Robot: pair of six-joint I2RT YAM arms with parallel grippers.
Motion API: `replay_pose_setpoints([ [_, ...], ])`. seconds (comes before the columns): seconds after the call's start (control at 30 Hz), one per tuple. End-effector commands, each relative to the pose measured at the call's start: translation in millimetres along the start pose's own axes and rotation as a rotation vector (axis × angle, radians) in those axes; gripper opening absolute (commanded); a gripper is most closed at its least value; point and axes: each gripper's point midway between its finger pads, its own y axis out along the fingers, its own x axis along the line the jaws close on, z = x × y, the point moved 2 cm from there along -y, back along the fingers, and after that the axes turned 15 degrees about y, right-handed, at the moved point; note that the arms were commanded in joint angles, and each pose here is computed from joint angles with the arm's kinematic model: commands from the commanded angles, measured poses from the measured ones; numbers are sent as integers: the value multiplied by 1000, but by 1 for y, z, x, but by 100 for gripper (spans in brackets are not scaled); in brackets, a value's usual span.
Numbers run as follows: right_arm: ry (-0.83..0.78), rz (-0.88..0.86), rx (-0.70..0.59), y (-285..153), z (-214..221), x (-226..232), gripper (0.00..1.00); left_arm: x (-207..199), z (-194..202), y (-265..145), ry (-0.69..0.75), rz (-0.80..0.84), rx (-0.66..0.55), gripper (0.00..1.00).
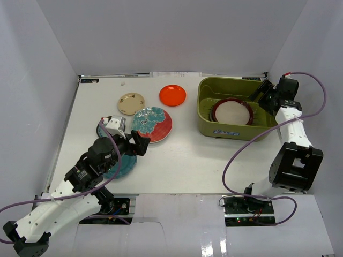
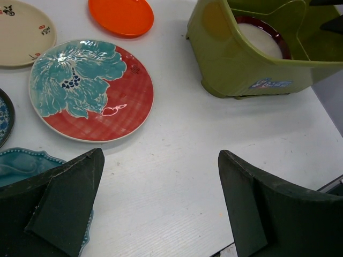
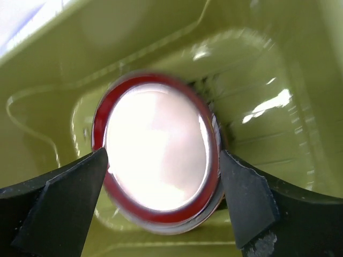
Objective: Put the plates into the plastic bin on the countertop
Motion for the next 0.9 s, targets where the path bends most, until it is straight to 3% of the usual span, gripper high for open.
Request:
replay_pose_setpoints([
  [0.0,-62,62,-185,-35,-41,8,90,2,1,-1,6,-1,4,98],
  [0.1,-70,-28,-223,-63,-44,31,90,2,0,-1,2,-2,3,98],
  [0.17,-119,-212,-161,-77,-17,74,90,3,0,0,-1,-8,1,98],
  [0.3,-280,-535,19,-126,102,150,99,13,-6,-3,-22,-54,-27,98],
  [0.33,-287,-580,148,-131,166,152,92,20,-11,-7,-33,-89,-52,98],
  [0.37,-278,-621,185,-137,192,154,84,24,-14,-9,-49,-109,-69,98],
  [0.4,-257,-724,188,-150,212,169,68,27,-19,-12,-60,-125,-91,98],
  [0.43,-246,-732,300,-155,265,160,63,29,-23,-15,-69,-138,-111,98],
  [0.53,-288,-794,415,-166,344,169,56,33,-45,-25,-90,-154,-198,98],
  [0.6,-339,-743,499,-151,393,165,42,34,-51,-27,-73,-159,-211,98],
  [0.73,-341,-784,664,-147,473,174,45,41,-41,-22,-50,-199,-194,98],
  [0.87,-219,-836,742,-136,515,199,66,42,-27,-18,-38,-201,-143,98],
])
